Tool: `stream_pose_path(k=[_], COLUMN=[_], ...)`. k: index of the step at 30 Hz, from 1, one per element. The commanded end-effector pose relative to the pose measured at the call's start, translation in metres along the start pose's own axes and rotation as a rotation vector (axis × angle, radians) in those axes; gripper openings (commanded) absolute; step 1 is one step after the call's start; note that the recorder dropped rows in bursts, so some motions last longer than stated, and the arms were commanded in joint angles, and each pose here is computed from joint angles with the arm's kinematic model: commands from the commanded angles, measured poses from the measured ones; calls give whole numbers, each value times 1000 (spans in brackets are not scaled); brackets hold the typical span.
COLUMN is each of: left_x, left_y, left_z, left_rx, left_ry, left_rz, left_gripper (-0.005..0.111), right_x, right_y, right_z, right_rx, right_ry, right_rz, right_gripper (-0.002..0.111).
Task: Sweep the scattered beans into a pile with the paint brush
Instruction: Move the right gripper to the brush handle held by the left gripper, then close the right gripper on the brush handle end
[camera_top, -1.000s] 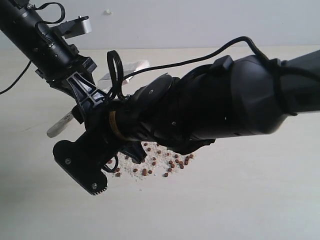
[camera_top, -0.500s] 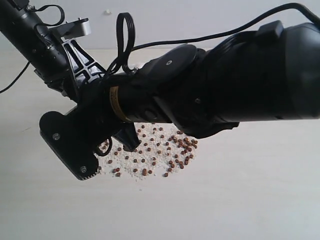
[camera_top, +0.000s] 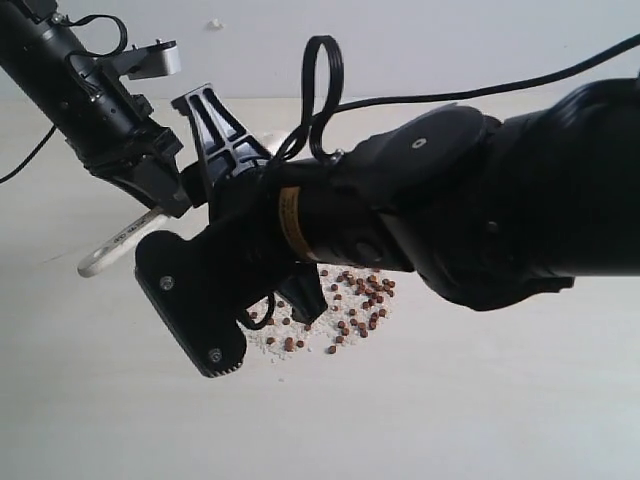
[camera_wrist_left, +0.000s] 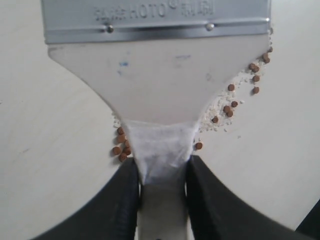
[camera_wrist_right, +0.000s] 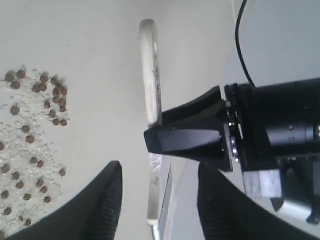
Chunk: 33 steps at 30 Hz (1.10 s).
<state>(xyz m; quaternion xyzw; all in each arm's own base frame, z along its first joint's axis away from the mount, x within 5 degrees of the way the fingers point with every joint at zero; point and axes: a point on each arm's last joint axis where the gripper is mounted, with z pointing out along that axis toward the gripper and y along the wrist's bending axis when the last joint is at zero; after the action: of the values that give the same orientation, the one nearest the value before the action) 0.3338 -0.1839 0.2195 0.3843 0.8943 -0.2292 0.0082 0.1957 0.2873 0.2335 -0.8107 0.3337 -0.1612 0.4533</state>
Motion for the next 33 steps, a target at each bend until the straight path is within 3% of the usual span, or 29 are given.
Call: stream_pose_path(k=[1,13,20,22,27,33], left_x=[0,7,10,10,9,8], left_y=[0,-21,-25,-26,-32,-37], left_z=[-3,-29,-39,-39,-38,-37], left_rx=[2,-16,-51,-50,-37,-15], left_ry=[-11,-73,-84,-84,-86,-98], left_rz=[3,80,99,85,92,93], left_gripper=[0,0,0,0,0,0], right_x=[10,57,47,46,54,56], right_y=[-4,-7,-7,-9,-20,-26], right_z=[-10,-8,-6,-5,-1,8], right_rx=[38,47,3,7,33,37], right_ry=[97,212,0,0,8,11], right_rz=[96,212,134,109,108,112], right_gripper=[45,45,45,48,67,67])
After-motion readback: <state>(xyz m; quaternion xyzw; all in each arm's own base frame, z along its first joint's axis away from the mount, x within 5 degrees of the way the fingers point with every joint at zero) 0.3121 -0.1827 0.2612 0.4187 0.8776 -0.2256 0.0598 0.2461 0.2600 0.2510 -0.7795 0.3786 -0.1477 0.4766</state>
